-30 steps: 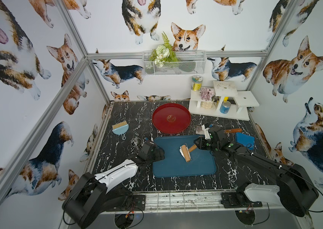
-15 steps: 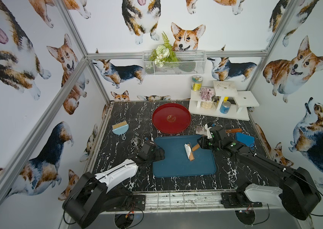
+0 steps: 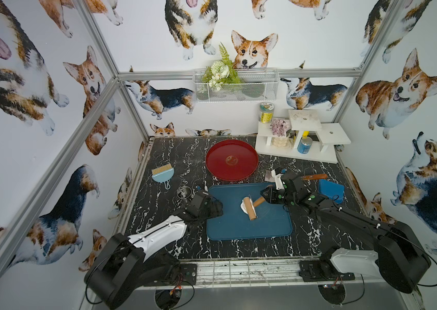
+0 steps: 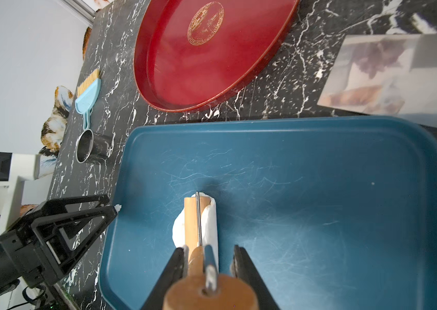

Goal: Roll out the dumpling wrappers from the dough
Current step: Flatten out the dough on the work surface.

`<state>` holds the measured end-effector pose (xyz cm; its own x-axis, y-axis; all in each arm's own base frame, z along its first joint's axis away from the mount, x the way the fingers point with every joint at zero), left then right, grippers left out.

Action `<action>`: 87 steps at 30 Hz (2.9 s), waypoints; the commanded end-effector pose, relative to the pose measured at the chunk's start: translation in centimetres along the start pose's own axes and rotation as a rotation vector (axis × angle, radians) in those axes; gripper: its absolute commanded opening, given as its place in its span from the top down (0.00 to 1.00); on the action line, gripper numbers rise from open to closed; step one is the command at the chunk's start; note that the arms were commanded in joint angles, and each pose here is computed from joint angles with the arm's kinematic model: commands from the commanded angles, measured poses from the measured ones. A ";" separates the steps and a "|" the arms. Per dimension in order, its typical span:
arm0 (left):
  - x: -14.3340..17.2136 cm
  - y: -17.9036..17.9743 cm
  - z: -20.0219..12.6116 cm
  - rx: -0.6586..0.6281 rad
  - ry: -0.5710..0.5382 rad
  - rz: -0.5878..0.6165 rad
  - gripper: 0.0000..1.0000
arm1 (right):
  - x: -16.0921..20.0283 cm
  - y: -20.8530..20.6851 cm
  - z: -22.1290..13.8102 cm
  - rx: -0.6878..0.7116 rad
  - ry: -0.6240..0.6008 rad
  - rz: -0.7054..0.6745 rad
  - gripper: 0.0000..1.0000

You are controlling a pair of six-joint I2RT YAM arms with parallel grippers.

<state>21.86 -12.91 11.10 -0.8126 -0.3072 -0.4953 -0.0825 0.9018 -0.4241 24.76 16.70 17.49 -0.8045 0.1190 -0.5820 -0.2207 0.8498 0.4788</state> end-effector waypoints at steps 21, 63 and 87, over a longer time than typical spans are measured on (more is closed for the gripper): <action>-0.2 -0.1 -0.4 0.015 -0.021 -0.001 0.06 | 1.8 -0.7 0.7 0.204 0.126 -0.066 1.00; -0.4 0.0 -0.8 0.010 -0.044 0.001 0.06 | 1.6 -3.0 -1.1 0.321 0.132 -0.097 1.00; -6.0 3.6 -4.2 -0.144 -0.205 -0.059 0.00 | 1.6 -0.2 0.6 0.166 0.106 -0.058 1.00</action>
<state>24.09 -6.79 15.34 -0.6665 -0.4254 -0.6122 -0.2396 0.8999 -0.3644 24.96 18.74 17.87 -0.8065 0.0816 -0.5856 -0.2390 0.8609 0.4491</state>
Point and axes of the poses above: each gripper's point midway between its finger pads, its own z axis out along the fingers, its own y axis along the line the jaws close on, x = y × z, the point moved 8 cm from there along -z, back along the fingers, and after that the axes turned 4 degrees about -z, right-handed, at the moved point
